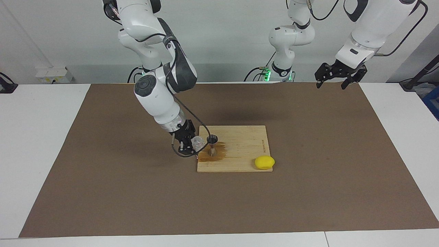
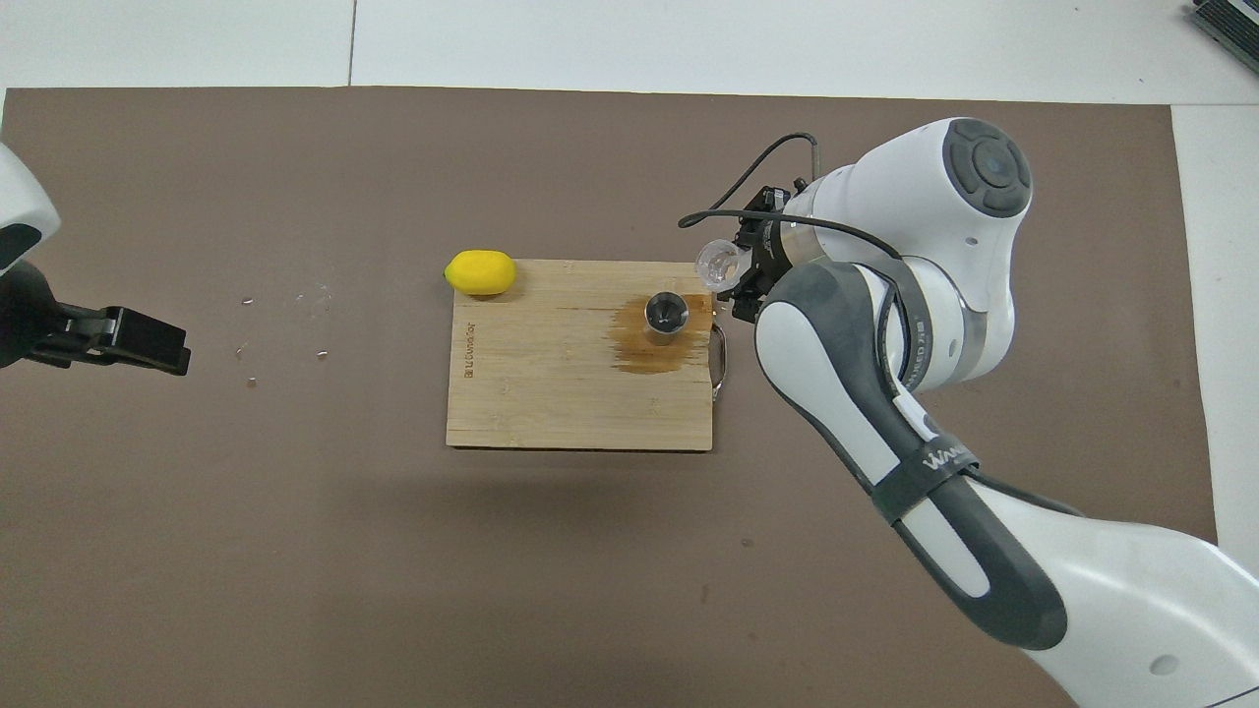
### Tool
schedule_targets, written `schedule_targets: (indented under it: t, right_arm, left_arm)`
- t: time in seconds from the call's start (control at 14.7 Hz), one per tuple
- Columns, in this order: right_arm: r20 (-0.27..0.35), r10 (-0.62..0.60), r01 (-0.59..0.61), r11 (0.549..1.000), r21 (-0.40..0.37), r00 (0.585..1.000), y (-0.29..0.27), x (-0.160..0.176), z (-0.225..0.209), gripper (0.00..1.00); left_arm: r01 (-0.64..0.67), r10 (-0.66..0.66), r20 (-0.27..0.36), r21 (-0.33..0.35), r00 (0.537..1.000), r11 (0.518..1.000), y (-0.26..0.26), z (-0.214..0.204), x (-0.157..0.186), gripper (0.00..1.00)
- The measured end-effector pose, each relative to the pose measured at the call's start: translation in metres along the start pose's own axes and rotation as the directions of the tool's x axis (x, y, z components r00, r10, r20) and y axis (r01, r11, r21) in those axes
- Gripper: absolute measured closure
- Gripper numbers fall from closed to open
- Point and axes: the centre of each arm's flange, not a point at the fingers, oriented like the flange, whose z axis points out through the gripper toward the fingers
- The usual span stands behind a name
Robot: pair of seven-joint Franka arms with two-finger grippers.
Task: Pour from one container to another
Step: 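Position the clear glass above the metal cup with the right gripper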
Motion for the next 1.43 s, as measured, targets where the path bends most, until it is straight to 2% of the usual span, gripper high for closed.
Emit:
schedule_targets:
  t: [0.41, 0.68, 1.43]
  right_arm:
    - [-0.086, -0.089, 0.089, 0.996, -0.003, 0.992, 0.013, -0.026, 0.009, 0.49]
    - [-0.170, -0.157, 0.157, 0.987, -0.016, 0.973, 0.019, -0.032, 0.011, 0.49]
    - [-0.274, -0.275, 0.281, 0.960, -0.016, 0.922, 0.033, -0.060, 0.013, 0.49]
  left_arm:
    - [0.000, 0.000, 0.000, 0.000, 1.000, 1.000, 0.000, 0.000, 0.000, 0.00]
    - [0.000, 0.000, 0.000, 0.000, 1.000, 1.000, 0.000, 0.000, 0.000, 0.00]
    - [0.000, 0.000, 0.000, 0.000, 1.000, 1.000, 0.000, 0.000, 0.000, 0.00]
